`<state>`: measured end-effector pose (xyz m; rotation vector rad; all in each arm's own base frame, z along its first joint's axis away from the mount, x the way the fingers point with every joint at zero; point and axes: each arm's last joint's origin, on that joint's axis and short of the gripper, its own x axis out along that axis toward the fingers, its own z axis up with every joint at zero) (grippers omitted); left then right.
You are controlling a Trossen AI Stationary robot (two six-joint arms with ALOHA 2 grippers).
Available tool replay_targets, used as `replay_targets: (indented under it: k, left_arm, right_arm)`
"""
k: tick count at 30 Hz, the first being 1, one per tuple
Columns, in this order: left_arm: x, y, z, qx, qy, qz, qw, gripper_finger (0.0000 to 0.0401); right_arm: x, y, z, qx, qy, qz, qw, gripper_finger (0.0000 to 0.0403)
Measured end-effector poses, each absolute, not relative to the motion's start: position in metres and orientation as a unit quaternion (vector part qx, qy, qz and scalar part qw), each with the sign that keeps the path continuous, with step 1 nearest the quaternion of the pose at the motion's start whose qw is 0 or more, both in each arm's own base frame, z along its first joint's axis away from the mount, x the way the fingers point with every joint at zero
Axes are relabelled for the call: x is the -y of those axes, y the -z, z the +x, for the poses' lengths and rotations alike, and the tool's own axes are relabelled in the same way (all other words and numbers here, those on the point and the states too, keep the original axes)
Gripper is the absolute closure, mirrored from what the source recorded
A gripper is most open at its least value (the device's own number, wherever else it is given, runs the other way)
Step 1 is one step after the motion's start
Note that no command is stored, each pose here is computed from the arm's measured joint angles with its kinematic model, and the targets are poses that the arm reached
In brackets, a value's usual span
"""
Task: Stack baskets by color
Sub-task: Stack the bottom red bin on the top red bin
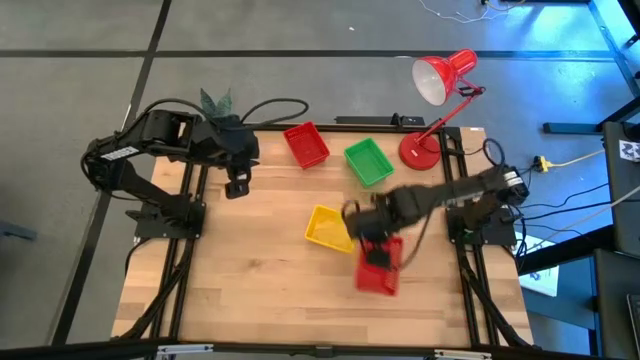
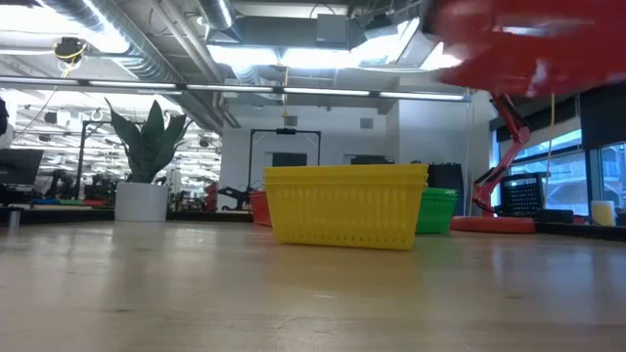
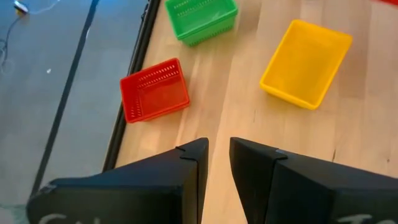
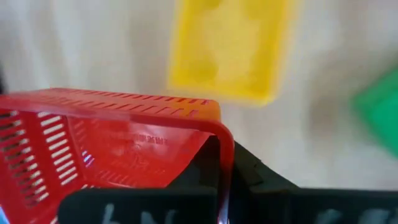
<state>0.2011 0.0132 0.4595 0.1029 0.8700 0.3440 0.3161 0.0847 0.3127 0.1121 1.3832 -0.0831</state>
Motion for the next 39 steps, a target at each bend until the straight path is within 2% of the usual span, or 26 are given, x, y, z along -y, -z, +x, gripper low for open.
replay_targets:
  k: [7, 10, 15, 21, 30, 39]
  left_arm:
    - [-0.019, -0.461, 0.199, -0.419, -0.174, 0.052, 0.890, 0.0344]
    - [-0.023, -0.461, 0.198, -0.419, -0.186, 0.048, 0.888, 0.0344]
    - [-0.032, -0.461, 0.197, -0.420, -0.204, 0.039, 0.883, 0.0344]
    - [-0.044, -0.461, 0.195, -0.418, -0.230, 0.022, 0.879, 0.0344]
    - [-0.063, -0.462, 0.193, -0.403, -0.282, -0.020, 0.870, 0.0344]
    - [-0.084, -0.458, 0.195, -0.407, -0.311, -0.049, 0.857, 0.0344]
  right_arm:
    - [-0.012, -0.351, 0.340, -0.510, 0.207, 0.126, 0.825, 0.0402]
    - [0.022, -0.359, 0.348, -0.454, 0.247, 0.135, 0.845, 0.0402]
    - [0.074, -0.366, 0.364, -0.382, 0.231, 0.094, 0.890, 0.0403]
    - [0.136, -0.358, 0.373, -0.360, 0.185, -0.021, 0.914, 0.0403]
    - [0.211, -0.328, 0.380, -0.359, 0.167, -0.161, 0.904, 0.0403]
    - [0.238, -0.297, 0.394, -0.346, 0.101, -0.214, 0.908, 0.0403]
